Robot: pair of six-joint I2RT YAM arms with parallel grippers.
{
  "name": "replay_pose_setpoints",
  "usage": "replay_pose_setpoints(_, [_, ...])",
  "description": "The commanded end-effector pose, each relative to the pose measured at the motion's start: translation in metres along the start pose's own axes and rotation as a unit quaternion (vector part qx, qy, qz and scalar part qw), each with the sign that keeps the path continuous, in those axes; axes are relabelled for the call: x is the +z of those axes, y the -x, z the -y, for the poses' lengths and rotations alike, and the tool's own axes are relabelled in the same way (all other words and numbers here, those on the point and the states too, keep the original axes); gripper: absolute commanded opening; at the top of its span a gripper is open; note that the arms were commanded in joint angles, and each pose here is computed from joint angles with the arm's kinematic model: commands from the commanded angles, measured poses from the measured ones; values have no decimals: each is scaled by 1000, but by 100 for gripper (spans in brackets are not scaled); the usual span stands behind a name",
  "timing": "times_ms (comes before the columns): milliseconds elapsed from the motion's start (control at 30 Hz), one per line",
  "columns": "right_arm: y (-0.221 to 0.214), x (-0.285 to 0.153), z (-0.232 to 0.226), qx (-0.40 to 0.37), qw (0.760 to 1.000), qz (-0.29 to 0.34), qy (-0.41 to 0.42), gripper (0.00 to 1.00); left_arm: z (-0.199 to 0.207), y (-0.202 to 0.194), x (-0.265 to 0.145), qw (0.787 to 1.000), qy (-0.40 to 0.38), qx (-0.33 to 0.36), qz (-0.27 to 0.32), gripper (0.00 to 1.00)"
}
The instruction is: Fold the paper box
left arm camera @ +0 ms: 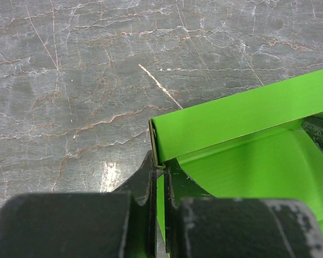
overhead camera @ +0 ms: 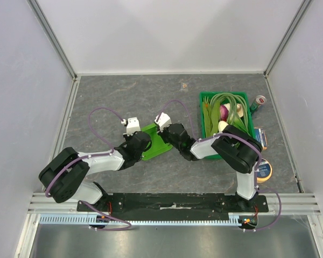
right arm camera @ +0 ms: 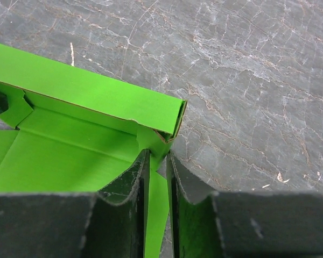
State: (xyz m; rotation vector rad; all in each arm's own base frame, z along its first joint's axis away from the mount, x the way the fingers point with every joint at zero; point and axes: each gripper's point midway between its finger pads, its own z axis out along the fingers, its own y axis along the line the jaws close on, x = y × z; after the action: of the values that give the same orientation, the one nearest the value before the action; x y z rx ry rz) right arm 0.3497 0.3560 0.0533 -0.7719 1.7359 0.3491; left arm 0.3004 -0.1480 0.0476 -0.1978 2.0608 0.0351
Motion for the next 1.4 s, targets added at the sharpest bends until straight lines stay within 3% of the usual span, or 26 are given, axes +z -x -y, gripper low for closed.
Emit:
replay_pose_setpoints(0, [34, 12, -4, 20, 998, 53, 2, 19, 7, -6, 1, 1000, -11, 14, -17, 2])
replay_pose_setpoints(133, [33, 17, -7, 46, 998, 52, -2, 0, 6, -12, 0, 999, -13, 9, -27, 2])
replay_pose_setpoints(200, [31, 18, -9, 56, 997, 55, -12, 0, 7, -13, -1, 999, -15, 4, -33, 2])
replay_pose_setpoints(333, [27, 8, 8, 85, 988, 60, -114, 0, 12, -11, -2, 999, -23, -4, -36, 2])
replay_pose_setpoints(367, [28, 2, 17, 105, 976, 63, -179, 0, 13, -13, -2, 999, -23, -4, -39, 2])
replay_pose_setpoints(433, [21, -4, 21, 120, 964, 56, -229, 0, 16, -12, -3, 999, -27, -13, -44, 2])
replay_pose_setpoints(467, [23, -10, 26, 151, 946, 64, -279, 0, 18, -13, -4, 998, -30, -16, -48, 2])
replay_pose_setpoints(933, [7, -8, 24, 215, 898, 44, -381, 0, 39, -31, -12, 990, -72, -68, -102, 2])
replay_pose_setpoints(1067, [6, -8, 21, 220, 905, 58, -359, 0, 34, -35, -8, 991, -52, -57, -111, 2])
replay_pose_setpoints(1267, [6, -18, 13, 155, 944, 50, -286, 1, 23, -40, -3, 992, -16, -59, -106, 2])
replay_pose_setpoints(1333, [-1, -22, 5, 122, 961, 37, -246, 7, 21, -40, -3, 993, -11, -60, -105, 2])
replay_pose_setpoints(1367, [12, -23, -3, 104, 972, 46, -205, 16, 19, -38, -2, 993, -8, -61, -102, 2])
